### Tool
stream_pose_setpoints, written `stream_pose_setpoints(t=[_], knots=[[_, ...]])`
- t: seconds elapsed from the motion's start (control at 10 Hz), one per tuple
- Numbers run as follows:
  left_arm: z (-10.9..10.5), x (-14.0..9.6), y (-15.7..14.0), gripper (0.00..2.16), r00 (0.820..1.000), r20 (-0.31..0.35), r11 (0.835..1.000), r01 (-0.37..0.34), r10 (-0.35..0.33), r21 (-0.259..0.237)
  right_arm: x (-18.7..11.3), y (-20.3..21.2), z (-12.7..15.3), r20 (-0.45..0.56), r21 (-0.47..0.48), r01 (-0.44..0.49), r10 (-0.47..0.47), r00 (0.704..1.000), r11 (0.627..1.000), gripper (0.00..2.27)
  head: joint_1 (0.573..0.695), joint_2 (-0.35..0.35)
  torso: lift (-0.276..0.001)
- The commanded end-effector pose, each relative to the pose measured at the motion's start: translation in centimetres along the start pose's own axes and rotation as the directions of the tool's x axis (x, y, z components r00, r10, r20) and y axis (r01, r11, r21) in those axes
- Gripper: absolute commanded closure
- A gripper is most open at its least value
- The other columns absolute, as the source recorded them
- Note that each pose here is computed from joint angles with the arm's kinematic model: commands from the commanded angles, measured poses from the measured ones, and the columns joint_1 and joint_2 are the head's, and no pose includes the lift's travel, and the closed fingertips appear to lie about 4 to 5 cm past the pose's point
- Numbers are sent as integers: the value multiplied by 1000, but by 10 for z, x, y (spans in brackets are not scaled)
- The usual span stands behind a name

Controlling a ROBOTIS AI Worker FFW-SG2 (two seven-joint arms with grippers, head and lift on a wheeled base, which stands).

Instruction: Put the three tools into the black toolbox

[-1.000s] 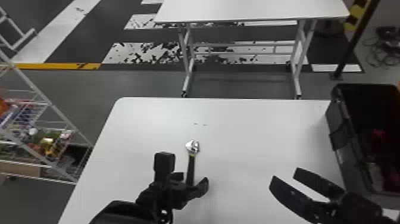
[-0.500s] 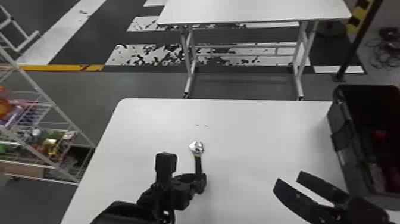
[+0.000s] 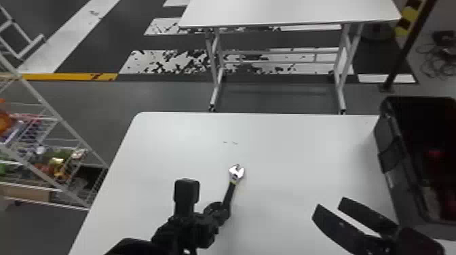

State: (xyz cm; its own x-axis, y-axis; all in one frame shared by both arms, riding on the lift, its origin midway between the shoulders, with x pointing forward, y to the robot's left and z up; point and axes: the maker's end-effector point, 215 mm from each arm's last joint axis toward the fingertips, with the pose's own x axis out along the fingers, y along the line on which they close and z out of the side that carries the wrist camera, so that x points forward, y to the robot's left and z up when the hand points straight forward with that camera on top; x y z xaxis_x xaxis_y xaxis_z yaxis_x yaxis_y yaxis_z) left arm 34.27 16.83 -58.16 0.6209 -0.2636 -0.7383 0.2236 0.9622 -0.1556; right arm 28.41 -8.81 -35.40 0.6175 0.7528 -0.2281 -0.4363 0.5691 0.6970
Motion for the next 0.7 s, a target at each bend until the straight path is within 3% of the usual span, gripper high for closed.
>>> stream_pose_setpoints(t=[0.0,0.3,0.6], knots=[[-4,-14,-5,2142,1000,-20,1000,4,-4,4,0,0,-1,-1,4,0,0,1000,1000,63,695,152,-51],[-23,-44,4,2142,991,-126,999,-38,37,-4,3,-4,0,1,10,-2,2,1000,1000,63,695,167,-51],[-22,-62,0,2142,987,-150,998,-53,54,15,5,-6,-8,-22,40,-7,8,1000,999,63,695,206,-51]])
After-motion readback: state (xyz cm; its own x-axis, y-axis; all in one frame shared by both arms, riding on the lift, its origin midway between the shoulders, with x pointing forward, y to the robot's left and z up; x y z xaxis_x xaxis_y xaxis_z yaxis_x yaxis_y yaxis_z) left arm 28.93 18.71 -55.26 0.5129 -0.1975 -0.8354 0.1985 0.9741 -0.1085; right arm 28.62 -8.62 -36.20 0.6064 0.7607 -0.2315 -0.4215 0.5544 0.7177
